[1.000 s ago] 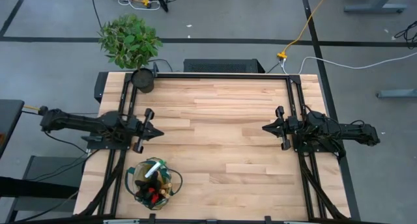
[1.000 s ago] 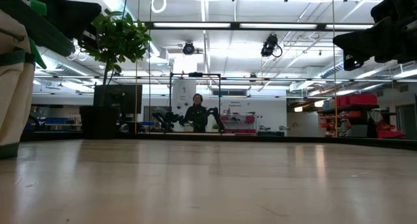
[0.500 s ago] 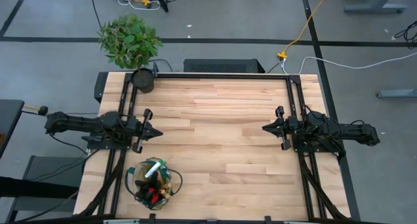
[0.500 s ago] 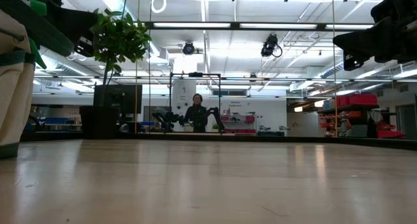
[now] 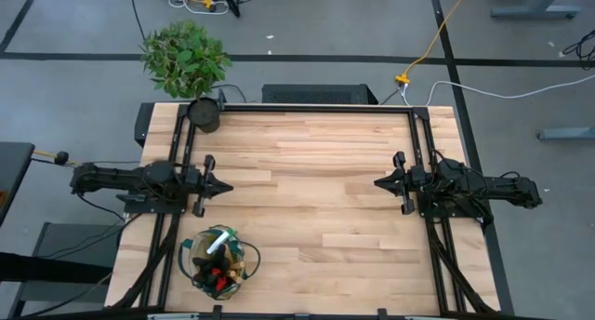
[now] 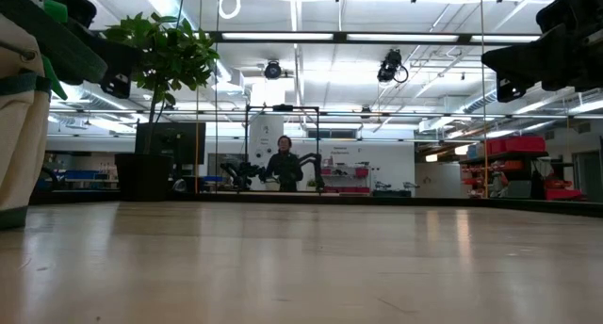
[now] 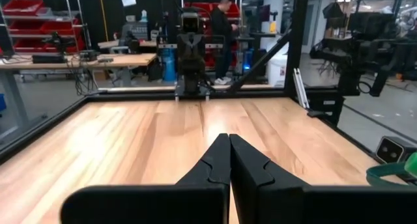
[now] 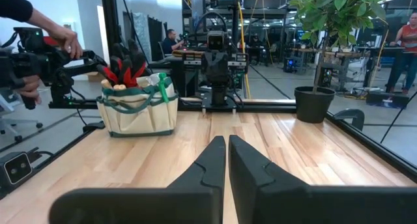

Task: Pick & Place Garden tools in Gardening bag
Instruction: Return to Home Position

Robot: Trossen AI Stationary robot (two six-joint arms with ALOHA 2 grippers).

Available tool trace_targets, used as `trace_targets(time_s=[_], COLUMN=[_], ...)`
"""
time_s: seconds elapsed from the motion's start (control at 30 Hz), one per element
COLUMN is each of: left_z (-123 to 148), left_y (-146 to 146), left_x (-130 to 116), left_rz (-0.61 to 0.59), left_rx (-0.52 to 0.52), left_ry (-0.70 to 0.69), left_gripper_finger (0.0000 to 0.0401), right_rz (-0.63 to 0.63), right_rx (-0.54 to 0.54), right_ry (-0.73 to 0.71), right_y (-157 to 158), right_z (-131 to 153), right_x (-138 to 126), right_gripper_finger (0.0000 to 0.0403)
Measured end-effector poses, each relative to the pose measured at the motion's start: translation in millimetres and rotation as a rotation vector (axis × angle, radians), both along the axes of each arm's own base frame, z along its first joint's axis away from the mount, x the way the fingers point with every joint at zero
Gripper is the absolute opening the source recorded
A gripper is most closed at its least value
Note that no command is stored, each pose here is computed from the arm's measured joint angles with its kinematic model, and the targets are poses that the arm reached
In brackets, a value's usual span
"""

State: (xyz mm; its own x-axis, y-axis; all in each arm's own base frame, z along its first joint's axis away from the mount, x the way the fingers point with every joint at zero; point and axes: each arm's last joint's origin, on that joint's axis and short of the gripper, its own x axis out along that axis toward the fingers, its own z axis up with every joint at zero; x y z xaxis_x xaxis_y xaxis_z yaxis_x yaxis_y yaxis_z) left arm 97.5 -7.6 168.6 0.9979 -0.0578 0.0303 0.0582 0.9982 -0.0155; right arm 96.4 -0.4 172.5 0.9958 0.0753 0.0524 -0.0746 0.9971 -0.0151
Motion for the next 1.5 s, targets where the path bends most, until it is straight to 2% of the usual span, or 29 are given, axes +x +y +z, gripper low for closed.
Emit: trace_targets(time_s=[0.47, 0.8, 1.5], left_z=[-1.0, 0.5, 1.8], left_y=[0.4, 0.0, 0.0], left_x=[-0.3, -0.3, -0.3], left_rz=[0.014, 0.001, -0.002], left_rx=[0.000, -0.002, -0.002], left_ry=[0.008, -0.011, -0.024], left_gripper_finger=[0.0003, 0.0028, 0.0025], right_rz=[-0.001, 0.000, 0.000], right_rx=[0.000, 0.000, 0.000], right_ry=[0.000, 0.000, 0.000], right_y=[0.0, 0.0, 0.0], right_z=[0.0, 0.0, 0.0], right_x=[0.0, 0.0, 0.0], right_gripper_finger=[0.0023, 0.0023, 0.0023])
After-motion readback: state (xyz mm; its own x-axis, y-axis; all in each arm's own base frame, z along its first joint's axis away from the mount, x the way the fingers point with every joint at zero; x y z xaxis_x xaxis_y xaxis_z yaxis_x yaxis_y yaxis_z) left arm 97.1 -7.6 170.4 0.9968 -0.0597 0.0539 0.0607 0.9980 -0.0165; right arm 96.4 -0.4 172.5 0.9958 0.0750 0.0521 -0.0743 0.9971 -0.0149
